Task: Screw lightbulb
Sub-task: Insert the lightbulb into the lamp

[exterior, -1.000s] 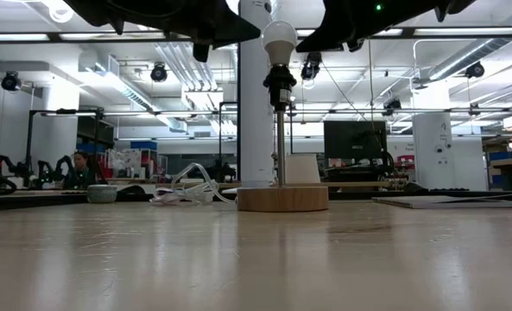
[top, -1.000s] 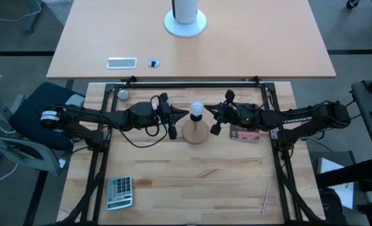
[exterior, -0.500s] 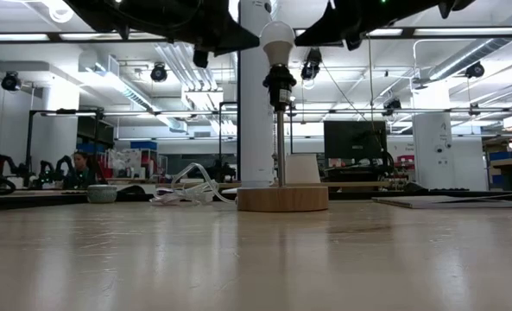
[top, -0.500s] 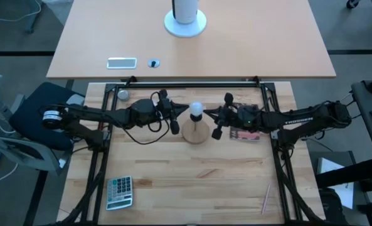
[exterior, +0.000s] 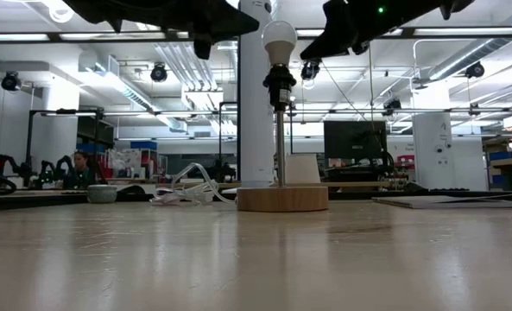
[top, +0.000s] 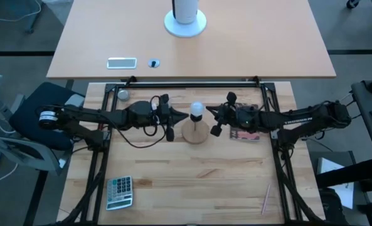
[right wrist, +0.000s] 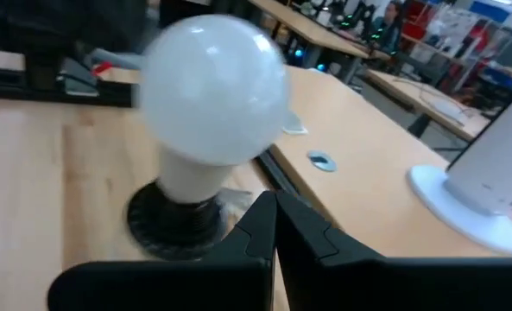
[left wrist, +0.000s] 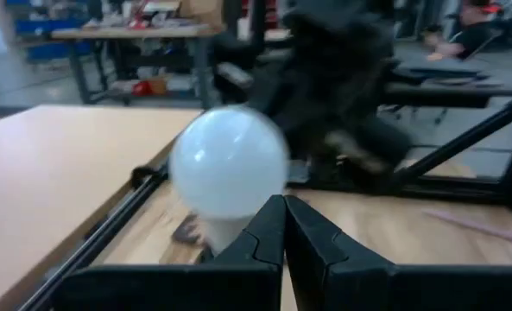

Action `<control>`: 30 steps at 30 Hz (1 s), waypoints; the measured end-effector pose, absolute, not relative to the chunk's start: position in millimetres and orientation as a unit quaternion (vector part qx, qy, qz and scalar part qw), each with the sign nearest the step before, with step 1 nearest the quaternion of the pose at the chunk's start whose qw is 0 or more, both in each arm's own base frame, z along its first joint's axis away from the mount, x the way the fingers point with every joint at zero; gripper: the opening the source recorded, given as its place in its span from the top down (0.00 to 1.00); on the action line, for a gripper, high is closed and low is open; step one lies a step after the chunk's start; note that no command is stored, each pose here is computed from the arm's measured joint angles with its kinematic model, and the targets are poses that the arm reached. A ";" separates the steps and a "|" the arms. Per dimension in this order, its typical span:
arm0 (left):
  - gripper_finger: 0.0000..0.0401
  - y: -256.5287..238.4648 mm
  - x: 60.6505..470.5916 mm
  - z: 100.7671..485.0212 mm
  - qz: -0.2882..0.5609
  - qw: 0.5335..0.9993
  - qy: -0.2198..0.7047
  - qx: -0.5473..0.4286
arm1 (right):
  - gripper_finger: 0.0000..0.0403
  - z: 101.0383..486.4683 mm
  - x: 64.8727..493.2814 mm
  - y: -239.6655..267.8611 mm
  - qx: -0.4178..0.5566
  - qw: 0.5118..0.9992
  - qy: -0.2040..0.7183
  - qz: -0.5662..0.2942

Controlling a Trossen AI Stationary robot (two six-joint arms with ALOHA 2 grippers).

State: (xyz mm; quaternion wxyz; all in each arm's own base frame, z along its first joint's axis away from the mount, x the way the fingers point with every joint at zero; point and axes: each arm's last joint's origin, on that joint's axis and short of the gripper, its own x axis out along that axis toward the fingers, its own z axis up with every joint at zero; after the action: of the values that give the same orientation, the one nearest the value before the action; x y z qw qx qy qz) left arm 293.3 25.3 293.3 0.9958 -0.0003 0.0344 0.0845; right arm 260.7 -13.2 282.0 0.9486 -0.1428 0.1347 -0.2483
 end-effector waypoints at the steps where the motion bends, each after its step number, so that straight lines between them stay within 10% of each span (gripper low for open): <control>1: 1.00 26.0 293.5 293.2 0.086 0.996 0.033 0.003 | 0.99 283.0 261.0 -14.8 -0.144 0.949 0.130 -0.247; 30: 1.00 36.6 291.9 288.6 0.124 0.991 0.056 -0.002 | 0.99 281.0 260.6 -2.3 -0.125 0.957 0.132 -0.227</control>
State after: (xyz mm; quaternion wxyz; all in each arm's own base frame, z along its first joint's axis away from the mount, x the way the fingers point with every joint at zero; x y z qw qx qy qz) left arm 291.9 36.6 288.6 0.9906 -0.0018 0.0563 0.1245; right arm 260.6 -2.3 281.0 0.9568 -0.1246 0.1322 -0.2270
